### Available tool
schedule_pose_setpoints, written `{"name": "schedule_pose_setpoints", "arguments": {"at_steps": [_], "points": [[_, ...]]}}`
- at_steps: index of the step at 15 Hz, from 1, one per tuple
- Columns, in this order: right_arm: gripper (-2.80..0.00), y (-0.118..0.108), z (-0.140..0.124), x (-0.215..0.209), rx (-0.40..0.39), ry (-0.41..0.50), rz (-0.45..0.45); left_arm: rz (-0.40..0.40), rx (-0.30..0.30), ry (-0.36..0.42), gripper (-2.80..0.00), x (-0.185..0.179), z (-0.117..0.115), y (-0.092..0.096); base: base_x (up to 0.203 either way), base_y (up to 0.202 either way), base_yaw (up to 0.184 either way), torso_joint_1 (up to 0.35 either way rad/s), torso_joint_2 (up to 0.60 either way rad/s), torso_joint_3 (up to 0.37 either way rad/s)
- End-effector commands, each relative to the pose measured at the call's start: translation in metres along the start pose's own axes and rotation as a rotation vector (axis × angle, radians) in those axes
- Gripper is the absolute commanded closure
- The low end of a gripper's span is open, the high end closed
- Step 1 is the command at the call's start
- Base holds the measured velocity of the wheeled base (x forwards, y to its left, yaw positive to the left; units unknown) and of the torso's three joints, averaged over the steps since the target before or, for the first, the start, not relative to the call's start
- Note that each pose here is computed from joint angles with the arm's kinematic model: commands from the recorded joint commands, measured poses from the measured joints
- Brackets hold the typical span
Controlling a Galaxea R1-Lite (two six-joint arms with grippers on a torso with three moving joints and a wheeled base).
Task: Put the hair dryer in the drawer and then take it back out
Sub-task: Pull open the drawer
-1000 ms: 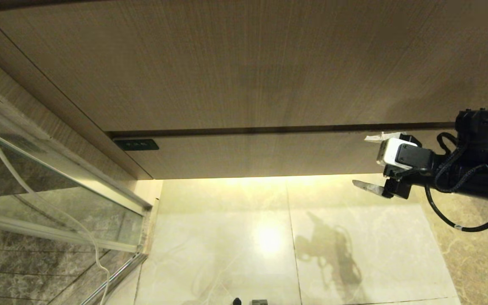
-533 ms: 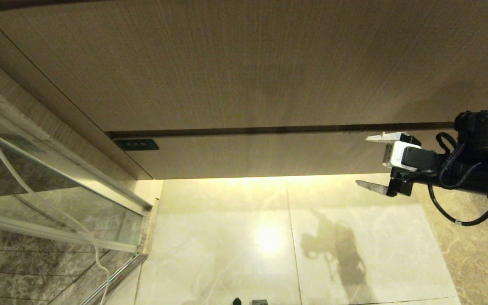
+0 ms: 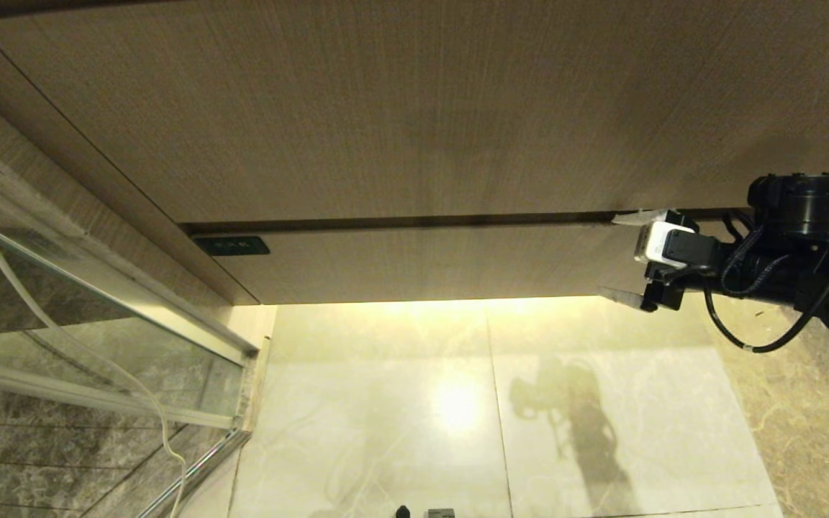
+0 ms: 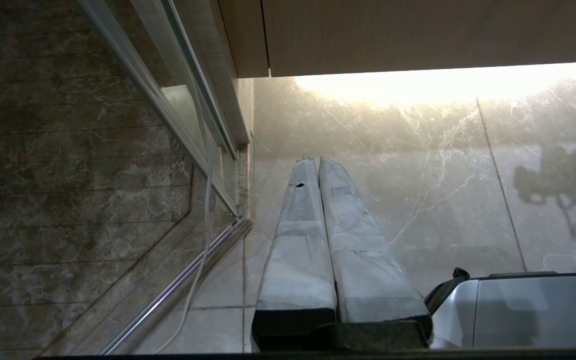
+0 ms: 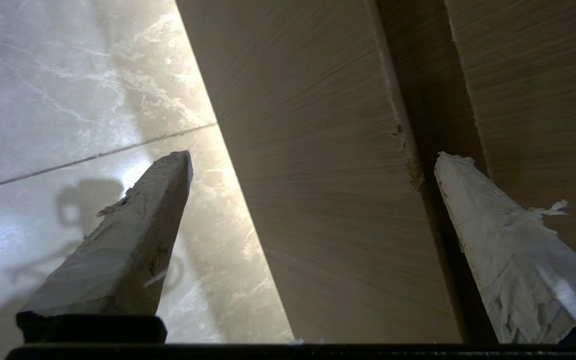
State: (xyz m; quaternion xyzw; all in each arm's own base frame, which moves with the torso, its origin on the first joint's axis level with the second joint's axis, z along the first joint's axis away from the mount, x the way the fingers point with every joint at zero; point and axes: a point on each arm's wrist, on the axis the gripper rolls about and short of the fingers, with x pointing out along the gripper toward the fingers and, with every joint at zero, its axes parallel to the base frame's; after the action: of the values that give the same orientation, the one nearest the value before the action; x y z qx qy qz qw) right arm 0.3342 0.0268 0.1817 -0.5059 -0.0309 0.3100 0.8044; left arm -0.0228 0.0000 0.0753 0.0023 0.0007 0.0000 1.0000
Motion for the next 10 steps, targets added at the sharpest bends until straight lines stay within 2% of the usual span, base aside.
{"name": "schedule_pose_setpoints", "arguments": {"at_steps": [1,10], "points": [[-2.80,-0.001,-0.004,0.007,-0.004,-0.001,0.002,0.000,0.000,0.001,0.00,0.000,0.000,0.000,0.000,0.000,0.000,0.000,0.00,0.000],[-2.80,-0.009,-0.018,0.022,-0.014,-0.001,-0.028,0.000,0.000,0.002,0.00,0.000,0.000,0.000,0.000,0.000,0.000,0.000,0.00,0.000]]}}
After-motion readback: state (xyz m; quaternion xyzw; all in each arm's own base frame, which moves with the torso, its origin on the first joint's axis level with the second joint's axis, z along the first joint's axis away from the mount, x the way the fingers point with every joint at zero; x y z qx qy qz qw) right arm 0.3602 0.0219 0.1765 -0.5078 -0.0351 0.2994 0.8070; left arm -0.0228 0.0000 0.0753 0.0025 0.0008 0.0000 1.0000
